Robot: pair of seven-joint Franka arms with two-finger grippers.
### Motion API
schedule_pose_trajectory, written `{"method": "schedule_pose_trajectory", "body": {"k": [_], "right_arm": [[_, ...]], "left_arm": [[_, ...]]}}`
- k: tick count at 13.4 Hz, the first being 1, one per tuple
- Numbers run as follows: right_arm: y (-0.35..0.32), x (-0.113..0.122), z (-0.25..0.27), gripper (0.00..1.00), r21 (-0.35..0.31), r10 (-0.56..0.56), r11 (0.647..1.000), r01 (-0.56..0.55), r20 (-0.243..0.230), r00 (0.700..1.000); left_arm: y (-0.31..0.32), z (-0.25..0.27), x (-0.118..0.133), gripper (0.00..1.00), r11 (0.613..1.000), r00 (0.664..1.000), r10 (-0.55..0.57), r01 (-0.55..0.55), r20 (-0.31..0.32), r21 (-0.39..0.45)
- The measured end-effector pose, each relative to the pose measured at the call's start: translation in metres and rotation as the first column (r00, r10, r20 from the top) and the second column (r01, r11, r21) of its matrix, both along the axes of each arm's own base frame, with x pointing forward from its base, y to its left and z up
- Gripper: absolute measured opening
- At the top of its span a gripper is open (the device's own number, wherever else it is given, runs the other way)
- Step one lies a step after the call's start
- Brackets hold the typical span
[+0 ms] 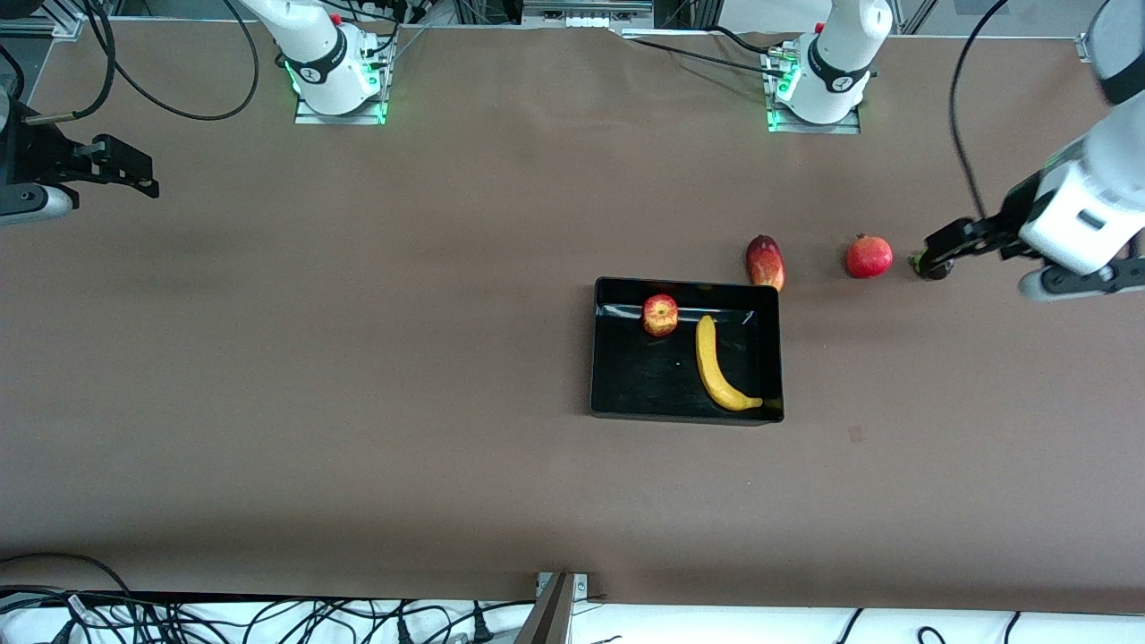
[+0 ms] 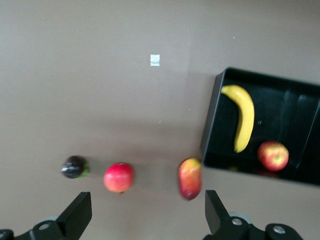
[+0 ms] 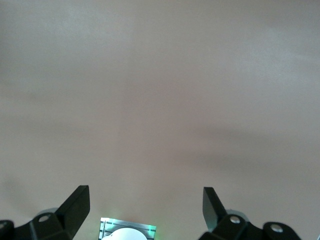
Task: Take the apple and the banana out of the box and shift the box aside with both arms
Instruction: 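Reach the left gripper into the black tray toward the small apple, then close the left gripper on the small red-yellow apple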
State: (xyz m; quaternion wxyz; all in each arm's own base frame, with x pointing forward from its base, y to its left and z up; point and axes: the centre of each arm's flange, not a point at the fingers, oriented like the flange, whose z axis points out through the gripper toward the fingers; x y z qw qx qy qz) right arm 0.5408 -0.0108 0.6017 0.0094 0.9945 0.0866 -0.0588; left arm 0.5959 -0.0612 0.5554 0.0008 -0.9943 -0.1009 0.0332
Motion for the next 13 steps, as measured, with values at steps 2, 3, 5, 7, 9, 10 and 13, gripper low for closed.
{"method": "schedule_pose_trajectory", "body": {"k": [2,3,5,7,9,10,13], "right_arm": [[-0.001,0.0,0.0,1.0,0.0,-0.003,1.0,0.003,0.0,1.0],[-0.001,0.0,0.001,1.0,0.0,-0.003,1.0,0.003,0.001,1.0],[-0.002,0.0,0.001,1.0,0.0,-0.003,1.0,0.003,0.0,1.0],[-0.002,0.0,0.001,1.0,0.0,-0.003,1.0,0.003,-0.001,1.0],[-0.003,0.0,0.001,1.0,0.0,-0.005,1.0,0.005,-0.002,1.0],[-0.003,-0.001,0.001,1.0,0.0,-0.006,1.0,0.006,-0.002,1.0],[-0.004,-0.001,0.001,1.0,0.0,-0.007,1.0,0.007,-0.003,1.0]], "left_arm": [[-0.034,-0.035,0.016,1.0,0.998,0.998,0.067,-0.067,-0.004,0.004],[-0.048,-0.053,0.021,1.0,0.996,0.996,0.088,-0.088,-0.013,0.006],[-0.075,-0.088,0.03,1.0,0.994,0.993,0.113,-0.113,-0.027,0.008],[-0.101,-0.122,0.036,1.0,0.992,0.991,0.129,-0.129,-0.036,0.009],[-0.135,-0.159,0.038,1.0,0.987,0.986,0.161,-0.161,-0.047,0.003],[-0.153,-0.18,0.038,1.0,0.984,0.983,0.177,-0.177,-0.056,-0.005],[-0.2,-0.247,0.03,1.0,0.981,0.979,0.189,-0.191,-0.078,-0.024]]}}
